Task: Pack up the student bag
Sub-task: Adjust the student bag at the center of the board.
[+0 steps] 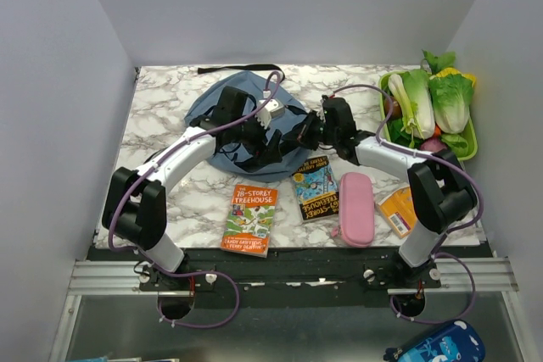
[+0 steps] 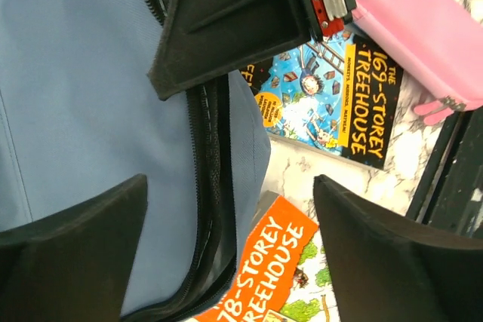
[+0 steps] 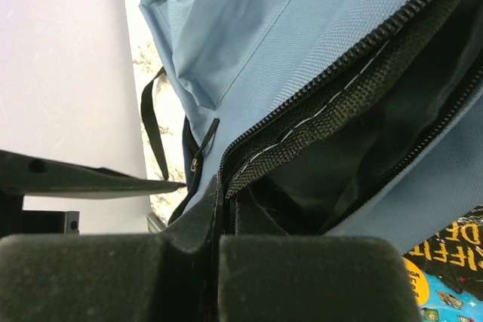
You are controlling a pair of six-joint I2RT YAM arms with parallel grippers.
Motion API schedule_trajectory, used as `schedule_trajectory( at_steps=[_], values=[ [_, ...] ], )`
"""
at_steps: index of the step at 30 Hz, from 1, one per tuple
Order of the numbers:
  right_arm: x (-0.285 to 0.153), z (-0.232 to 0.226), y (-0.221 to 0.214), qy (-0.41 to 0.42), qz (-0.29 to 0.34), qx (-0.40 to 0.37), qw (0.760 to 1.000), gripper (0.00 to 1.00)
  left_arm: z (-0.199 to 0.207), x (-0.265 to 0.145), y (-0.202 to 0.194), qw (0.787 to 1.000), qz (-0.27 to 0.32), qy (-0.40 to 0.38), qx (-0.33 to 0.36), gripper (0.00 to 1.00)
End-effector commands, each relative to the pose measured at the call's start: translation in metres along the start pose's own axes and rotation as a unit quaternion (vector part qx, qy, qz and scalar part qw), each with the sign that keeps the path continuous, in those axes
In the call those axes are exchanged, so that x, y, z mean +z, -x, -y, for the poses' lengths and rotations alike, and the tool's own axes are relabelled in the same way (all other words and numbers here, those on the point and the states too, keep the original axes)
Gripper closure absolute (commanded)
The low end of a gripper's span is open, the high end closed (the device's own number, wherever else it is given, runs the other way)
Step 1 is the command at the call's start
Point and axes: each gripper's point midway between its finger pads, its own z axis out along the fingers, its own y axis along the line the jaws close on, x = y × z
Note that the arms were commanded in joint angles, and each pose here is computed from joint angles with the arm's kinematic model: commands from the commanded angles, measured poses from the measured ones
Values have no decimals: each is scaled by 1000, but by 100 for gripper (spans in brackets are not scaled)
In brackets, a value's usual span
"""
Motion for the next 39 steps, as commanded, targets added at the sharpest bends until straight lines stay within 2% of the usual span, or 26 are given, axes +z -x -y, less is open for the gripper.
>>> schedule_trajectory(
  at_steps=[1, 7, 17, 21, 22, 23, 25, 27, 28, 32, 35, 37, 39],
  values=[
    [-11, -34, 21, 39, 25, -19, 999, 99, 2, -5, 4, 1000, 5, 14, 16, 1],
    [-14, -44, 22, 54, 25, -11, 998, 100, -1, -2, 5, 999, 1, 39, 32, 1],
    [-28, -56, 19, 75, 27, -24, 996, 100, -64, 4, -12, 975, -44, 202, 79, 1],
    [-28, -51, 15, 69, 24, -32, 997, 100, -70, 1, -8, 972, -40, 218, 77, 27],
    [-28, -50, 15, 67, 25, -35, 997, 99, -70, 0, -8, 972, -35, 219, 73, 45],
    [-28, -47, 14, 65, 24, -35, 997, 100, -69, -2, -4, 973, -24, 221, 69, 56],
    [-27, -43, 10, 65, 19, -35, 997, 99, -67, -5, 3, 973, -15, 222, 65, 74],
    [-25, -43, 8, 67, 17, -38, 997, 99, -67, -5, 4, 973, -11, 223, 60, 86],
    [-25, -44, 5, 71, 12, -46, 996, 99, -69, -5, 4, 972, -11, 227, 57, 100],
    [-34, -34, 2, 54, 21, -77, 995, 49, -80, -12, 11, 964, 2, 259, 49, 100],
    [-54, -40, -1, 77, 38, -126, 988, 30, -92, -23, 19, 960, 18, 278, 29, 100],
    [-67, -35, -14, 103, 37, -164, 980, 25, -97, -27, 25, 965, 29, 262, 5, 100],
    [-67, -28, -31, 121, 7, -181, 976, 20, -101, -25, 19, 968, 19, 248, -17, 100]
  ],
)
